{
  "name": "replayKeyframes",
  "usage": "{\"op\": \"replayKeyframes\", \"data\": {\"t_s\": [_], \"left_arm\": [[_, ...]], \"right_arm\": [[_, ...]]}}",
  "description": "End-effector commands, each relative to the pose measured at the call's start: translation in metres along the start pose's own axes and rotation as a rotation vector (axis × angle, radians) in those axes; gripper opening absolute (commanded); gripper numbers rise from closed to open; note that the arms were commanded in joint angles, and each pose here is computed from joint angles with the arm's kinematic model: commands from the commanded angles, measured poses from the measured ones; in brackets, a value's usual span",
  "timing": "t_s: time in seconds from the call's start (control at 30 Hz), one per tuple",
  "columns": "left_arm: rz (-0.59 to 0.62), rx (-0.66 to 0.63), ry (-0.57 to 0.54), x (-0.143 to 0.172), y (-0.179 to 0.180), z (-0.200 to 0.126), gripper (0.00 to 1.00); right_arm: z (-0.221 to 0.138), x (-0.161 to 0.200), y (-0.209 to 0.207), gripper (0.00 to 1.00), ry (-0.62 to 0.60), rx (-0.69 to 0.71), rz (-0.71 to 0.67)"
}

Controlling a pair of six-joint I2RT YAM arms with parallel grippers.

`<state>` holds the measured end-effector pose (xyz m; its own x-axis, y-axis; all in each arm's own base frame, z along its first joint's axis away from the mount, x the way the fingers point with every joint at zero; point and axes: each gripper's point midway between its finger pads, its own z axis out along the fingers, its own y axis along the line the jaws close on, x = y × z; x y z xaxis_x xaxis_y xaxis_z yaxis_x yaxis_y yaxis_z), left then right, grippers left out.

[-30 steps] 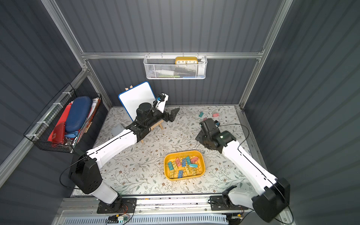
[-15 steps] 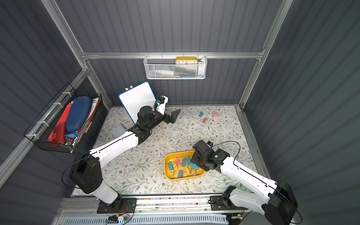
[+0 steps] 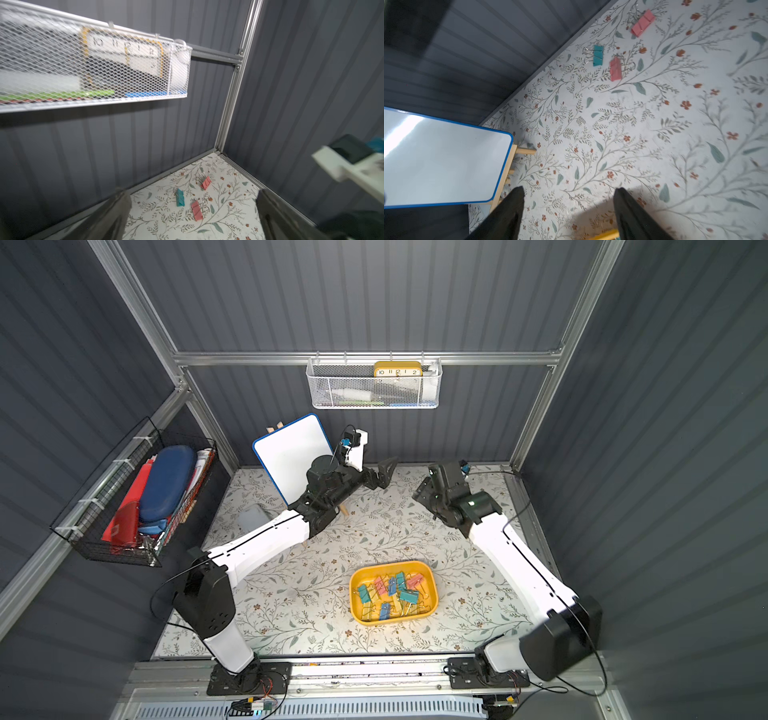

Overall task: Put the binder clips in the storage box
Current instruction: Pick up the binder clip at the center of the board.

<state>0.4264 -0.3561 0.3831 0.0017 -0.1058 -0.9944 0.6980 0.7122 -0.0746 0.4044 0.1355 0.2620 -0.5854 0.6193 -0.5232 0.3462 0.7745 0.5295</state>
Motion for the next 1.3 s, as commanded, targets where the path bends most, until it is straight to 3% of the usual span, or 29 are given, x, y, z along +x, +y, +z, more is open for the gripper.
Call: {"op": "replayKeyframes", "data": {"t_s": [0.0,0.13,0.3,0.6,0.67,0.83,0.9,1.0,1.27], "left_arm": [[0.067,-0.088,-0.053,-0.032,0.032,-0.032,0.99],[0.071,-0.111,-0.060,-0.027,0.051,-0.053,0.99],[0.111,-0.120,-0.031,-0.009,0.055,-0.056,0.99],[0.091,-0.057,-0.007,0.002,0.038,-0.049,0.99],[0.086,-0.043,-0.003,0.003,0.035,-0.047,0.99],[0.084,-0.034,0.015,0.013,0.033,-0.043,0.99],[0.086,-0.030,0.019,0.014,0.031,-0.042,0.99],[0.093,-0.008,0.017,0.013,0.025,-0.043,0.99],[0.170,0.177,0.026,0.016,-0.008,-0.042,0.99]], "right_arm": [[0.060,-0.004,-0.015,0.70,0.034,0.094,0.021],[0.122,-0.022,-0.033,0.70,0.054,0.171,0.075],[0.182,-0.042,-0.069,0.70,0.078,0.220,0.117],[0.239,-0.047,-0.107,0.76,0.132,0.202,0.229],[0.250,-0.046,-0.105,0.68,0.167,0.168,0.246],[0.261,-0.051,-0.106,0.34,0.169,0.140,0.273],[0.259,-0.051,-0.107,0.17,0.172,0.133,0.275],[0.246,-0.049,-0.101,0.02,0.190,0.107,0.256],[0.161,-0.047,-0.078,0.00,0.174,-0.004,0.191]]}}
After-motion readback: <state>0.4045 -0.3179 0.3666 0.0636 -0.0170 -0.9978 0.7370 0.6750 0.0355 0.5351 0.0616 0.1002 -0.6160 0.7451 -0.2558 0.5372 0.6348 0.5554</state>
